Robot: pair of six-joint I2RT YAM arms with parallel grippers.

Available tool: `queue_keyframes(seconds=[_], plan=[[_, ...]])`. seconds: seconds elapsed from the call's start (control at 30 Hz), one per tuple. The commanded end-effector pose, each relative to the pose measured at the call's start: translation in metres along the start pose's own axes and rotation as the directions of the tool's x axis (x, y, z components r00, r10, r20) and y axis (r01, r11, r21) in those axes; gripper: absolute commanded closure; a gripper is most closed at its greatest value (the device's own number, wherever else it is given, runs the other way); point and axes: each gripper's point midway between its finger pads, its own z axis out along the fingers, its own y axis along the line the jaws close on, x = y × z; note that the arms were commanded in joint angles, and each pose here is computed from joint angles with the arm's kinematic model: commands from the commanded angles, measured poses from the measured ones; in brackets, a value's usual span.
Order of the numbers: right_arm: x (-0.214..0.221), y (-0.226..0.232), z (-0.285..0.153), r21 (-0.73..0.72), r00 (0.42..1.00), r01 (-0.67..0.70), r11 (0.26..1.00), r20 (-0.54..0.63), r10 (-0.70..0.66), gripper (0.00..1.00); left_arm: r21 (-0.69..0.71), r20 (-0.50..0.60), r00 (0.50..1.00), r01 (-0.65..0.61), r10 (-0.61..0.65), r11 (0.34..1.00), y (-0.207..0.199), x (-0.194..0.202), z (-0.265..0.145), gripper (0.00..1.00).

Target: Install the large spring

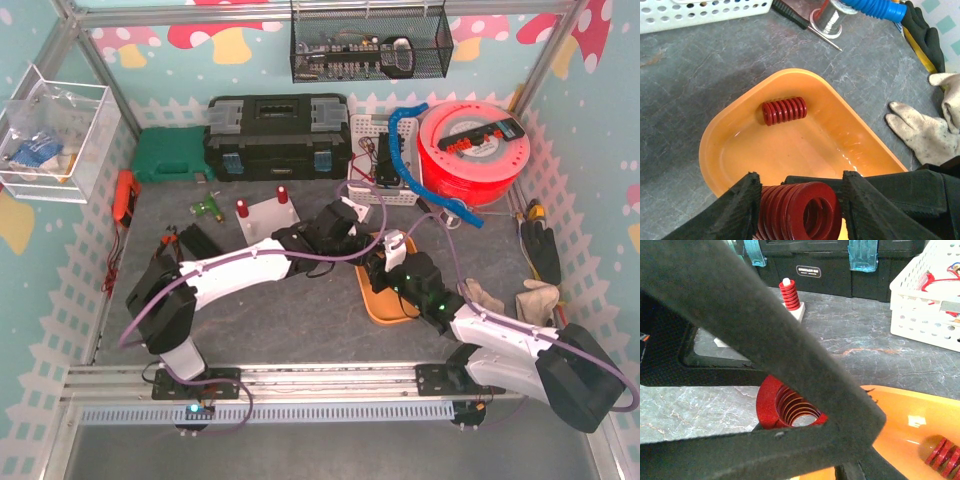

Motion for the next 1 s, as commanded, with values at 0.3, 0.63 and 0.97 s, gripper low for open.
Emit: queue_keyframes(seconds=[0.3, 0.63, 0.97], plan=[[-0.012, -0.003, -0.004, 0.031, 0.999, 0.023, 0.999, 0.047, -0.025, 1.00, -0.066, -0.064, 0.998, -0.016, 0.012, 0.998, 0.008, 0.007, 0.004, 0.93], [-0.018, -0.002, -0.013, 0.030, 0.998, 0.032, 0.999, 0.046, -0.033, 1.00, 0.027, -0.061, 0.998, -0.027, 0.029, 0.999, -0.007, -0.005, -0.005, 0.68], [-0.010, 0.007, -0.023, -0.038, 0.985, 0.112, 0.993, -0.128, -0.116, 1.00, 0.060, 0.227, 0.937, -0.286, 0.266, 0.956, 0.013, -0.059, -0.061, 0.58]])
